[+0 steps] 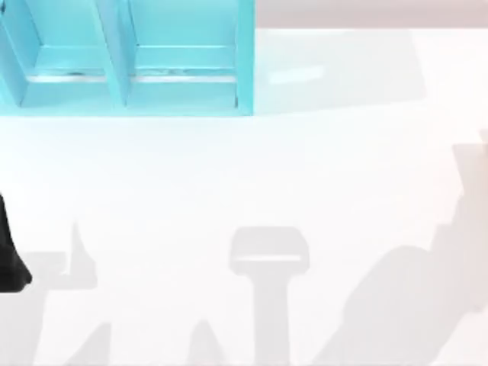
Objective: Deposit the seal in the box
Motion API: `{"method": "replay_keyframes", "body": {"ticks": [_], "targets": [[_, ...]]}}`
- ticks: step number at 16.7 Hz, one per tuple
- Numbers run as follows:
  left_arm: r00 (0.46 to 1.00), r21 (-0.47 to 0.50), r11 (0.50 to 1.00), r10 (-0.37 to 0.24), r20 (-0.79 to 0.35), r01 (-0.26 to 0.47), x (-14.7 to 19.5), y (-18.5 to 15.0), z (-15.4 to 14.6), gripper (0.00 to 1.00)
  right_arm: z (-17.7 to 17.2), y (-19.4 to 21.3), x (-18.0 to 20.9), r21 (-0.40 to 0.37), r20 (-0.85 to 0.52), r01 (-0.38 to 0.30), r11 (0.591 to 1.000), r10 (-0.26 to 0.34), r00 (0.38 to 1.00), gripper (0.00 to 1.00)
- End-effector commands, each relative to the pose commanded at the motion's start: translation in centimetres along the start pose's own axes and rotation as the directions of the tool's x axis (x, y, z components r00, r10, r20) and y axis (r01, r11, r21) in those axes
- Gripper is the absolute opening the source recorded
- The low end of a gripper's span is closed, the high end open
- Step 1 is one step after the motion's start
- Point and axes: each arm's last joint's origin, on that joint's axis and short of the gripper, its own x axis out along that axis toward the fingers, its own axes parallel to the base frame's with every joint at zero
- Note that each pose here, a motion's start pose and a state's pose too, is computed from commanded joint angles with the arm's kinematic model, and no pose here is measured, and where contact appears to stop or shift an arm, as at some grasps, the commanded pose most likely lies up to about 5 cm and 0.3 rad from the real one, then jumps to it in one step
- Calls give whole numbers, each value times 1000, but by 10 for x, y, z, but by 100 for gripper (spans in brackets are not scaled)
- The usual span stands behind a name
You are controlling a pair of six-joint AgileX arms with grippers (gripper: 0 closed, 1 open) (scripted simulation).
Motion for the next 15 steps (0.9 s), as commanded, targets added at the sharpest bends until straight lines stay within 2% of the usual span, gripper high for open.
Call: {"method": "replay_keyframes", "body": {"ticks": [11, 15], "targets": [[1000, 0, 1000, 0, 0, 0, 0, 0, 0, 100, 0, 0, 0, 0, 0, 0, 1000, 0, 1000, 98], [1000, 0, 1000, 0, 0, 0, 0, 0, 0, 100, 0, 0, 0, 0, 0, 0, 1000, 0, 1000, 100]]}}
